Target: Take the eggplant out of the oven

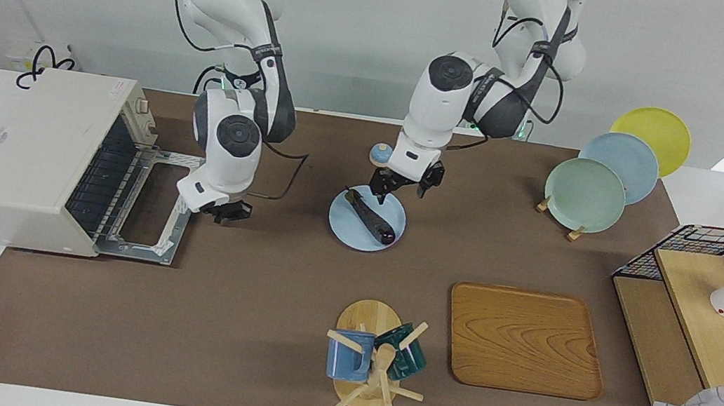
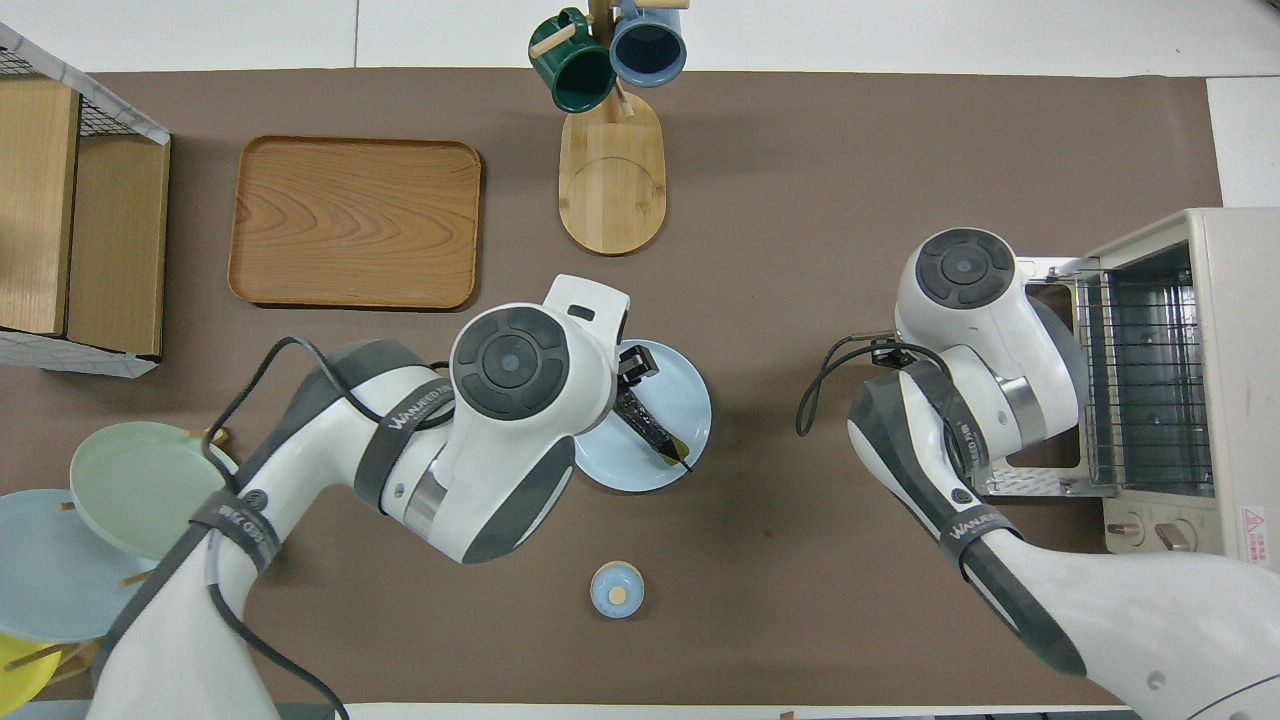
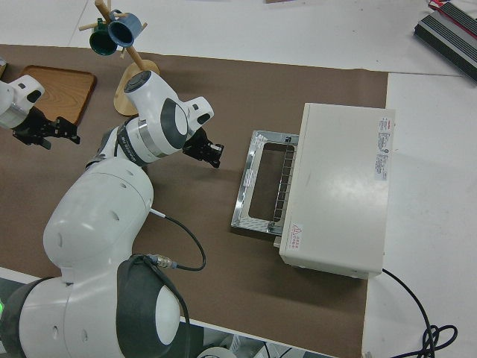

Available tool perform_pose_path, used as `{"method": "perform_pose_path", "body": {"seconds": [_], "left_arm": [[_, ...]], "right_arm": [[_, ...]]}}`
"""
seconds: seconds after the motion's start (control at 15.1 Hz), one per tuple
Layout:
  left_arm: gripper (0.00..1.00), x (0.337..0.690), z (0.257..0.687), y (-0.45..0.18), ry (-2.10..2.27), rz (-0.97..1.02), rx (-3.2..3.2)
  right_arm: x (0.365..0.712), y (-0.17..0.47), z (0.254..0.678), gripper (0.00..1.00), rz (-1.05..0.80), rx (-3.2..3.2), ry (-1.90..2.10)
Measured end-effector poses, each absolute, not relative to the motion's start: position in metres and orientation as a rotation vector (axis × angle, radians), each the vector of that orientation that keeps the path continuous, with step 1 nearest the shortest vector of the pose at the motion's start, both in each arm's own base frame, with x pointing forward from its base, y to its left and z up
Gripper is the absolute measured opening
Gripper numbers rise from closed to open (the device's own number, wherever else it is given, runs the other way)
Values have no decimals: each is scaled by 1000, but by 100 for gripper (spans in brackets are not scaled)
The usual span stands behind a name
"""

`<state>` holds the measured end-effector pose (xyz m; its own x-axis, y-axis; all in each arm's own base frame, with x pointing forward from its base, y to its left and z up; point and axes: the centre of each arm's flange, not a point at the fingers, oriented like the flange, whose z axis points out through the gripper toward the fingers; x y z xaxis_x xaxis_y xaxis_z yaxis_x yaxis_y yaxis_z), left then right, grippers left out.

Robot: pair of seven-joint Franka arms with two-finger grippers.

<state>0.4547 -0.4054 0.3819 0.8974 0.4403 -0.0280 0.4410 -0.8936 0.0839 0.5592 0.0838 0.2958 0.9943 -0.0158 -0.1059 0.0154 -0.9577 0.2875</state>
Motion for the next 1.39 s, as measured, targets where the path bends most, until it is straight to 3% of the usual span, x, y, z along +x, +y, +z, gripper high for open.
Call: {"method": "perform_pose_path", "body": {"seconds": [0.33,0.59,0.73,1.06,1.12,1.39], "left_arm": [[100,449,326,-428,996,-32,2881],[100,451,308,-429,1075,-39,2855],[95,449,302,-429,1084,-38,2850],[37,449,302,-430,1076,-32,2847],[32,449,303,-430,1060,-28,2851],[32,474,344,-410,917,5,2894]], "right_arm": [[556,59,292,1,-157,2858,18],[556,60,292,1,-151,2820,121],[556,61,295,1,-164,2812,175],[562,56,350,1,-206,2784,262],[563,49,365,1,-203,2788,271],[556,11,419,1,-173,2803,284]]}}
